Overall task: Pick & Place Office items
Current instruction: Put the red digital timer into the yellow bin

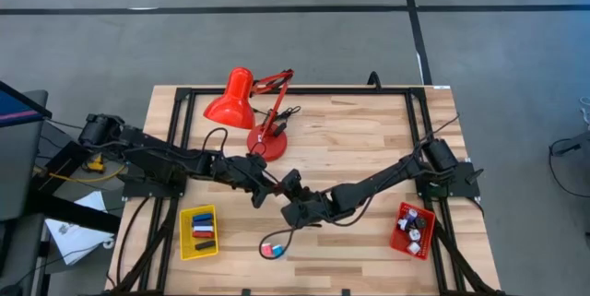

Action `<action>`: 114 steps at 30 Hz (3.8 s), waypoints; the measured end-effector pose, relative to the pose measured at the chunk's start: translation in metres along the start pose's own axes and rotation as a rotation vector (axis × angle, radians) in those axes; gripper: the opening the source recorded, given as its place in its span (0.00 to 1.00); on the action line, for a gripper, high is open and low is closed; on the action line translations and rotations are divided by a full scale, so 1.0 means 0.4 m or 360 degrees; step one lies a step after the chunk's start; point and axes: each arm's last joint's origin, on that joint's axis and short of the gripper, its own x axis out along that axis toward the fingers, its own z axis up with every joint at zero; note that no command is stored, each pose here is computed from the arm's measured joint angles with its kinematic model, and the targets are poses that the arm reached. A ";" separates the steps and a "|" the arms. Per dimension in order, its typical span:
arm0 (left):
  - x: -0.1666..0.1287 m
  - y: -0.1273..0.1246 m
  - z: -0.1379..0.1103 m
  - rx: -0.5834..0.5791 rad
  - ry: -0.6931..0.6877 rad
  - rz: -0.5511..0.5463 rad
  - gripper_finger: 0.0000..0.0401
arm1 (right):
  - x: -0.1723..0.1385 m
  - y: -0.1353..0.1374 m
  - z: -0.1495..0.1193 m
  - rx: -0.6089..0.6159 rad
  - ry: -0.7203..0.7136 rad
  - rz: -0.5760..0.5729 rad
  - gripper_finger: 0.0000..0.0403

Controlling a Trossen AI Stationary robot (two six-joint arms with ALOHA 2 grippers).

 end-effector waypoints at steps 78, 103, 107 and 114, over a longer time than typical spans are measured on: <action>-0.345 -0.084 -0.337 0.0179 0.1114 0.0219 0.15 | 0.038 -0.081 -0.352 0.1728 0.0297 0.0096 0.78; -0.339 -0.078 -0.342 0.0208 0.1098 0.0291 0.15 | 0.038 -0.080 -0.350 0.1735 0.0278 0.0144 0.78; -0.329 -0.078 -0.352 0.0227 0.1100 0.0332 0.15 | 0.038 -0.080 -0.350 0.1735 0.0278 0.0143 0.78; -0.303 -0.083 -0.376 0.0248 0.1122 0.0379 0.15 | 0.038 -0.080 -0.350 0.1731 0.0278 0.0145 0.78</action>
